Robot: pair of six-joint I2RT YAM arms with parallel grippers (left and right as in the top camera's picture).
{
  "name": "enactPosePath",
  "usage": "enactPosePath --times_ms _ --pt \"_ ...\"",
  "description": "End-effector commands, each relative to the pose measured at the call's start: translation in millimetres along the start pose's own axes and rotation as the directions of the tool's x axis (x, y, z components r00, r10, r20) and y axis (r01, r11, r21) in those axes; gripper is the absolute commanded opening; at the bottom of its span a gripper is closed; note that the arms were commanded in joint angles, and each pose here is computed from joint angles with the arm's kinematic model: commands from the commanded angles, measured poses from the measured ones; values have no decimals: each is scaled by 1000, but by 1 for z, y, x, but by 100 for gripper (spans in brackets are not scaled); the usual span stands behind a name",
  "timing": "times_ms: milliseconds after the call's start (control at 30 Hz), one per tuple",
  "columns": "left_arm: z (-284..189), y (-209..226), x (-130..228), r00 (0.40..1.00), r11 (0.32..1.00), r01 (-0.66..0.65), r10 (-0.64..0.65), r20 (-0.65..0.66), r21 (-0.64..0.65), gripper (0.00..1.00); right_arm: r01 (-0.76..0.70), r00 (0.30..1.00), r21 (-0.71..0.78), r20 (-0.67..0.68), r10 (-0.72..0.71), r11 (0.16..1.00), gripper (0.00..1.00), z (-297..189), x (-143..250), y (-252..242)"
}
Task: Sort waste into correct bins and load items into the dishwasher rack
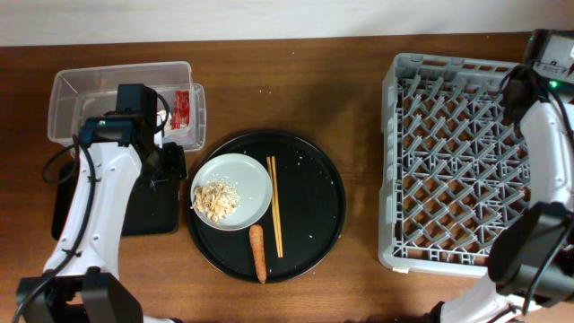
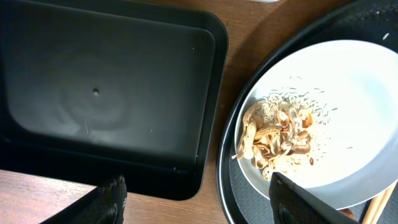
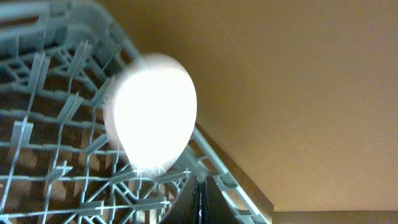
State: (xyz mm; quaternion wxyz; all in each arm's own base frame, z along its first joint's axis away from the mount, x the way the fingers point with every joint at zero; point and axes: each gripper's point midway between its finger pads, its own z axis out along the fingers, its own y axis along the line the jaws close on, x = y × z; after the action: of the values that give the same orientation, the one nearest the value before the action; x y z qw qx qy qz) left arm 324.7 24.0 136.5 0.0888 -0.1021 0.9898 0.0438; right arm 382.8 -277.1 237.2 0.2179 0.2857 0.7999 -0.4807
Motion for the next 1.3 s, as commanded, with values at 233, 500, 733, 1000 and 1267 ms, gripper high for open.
enactPosePath --times_ms 233,500,733,1000,1267 --pt "-7 0 -2 1000 1000 14 -14 23 12 73 -84 996 -266 -49 74 960 24 2 3 32" --pt "-7 0 -2 1000 1000 14 -14 23 12 73 -641 732 -661 -376 568 389 68 63 -35 -11" --pt "-7 0 -2 1000 1000 14 -14 23 12 73 -486 843 -727 -244 479 485 4 82 -41 43" --pt "-7 0 -2 1000 1000 14 -14 23 12 73 -505 859 -646 -312 405 573 4 120 0 76" --pt "-7 0 -2 1000 1000 14 -14 23 12 73 -519 852 -623 -430 299 585 16 109 36 84"
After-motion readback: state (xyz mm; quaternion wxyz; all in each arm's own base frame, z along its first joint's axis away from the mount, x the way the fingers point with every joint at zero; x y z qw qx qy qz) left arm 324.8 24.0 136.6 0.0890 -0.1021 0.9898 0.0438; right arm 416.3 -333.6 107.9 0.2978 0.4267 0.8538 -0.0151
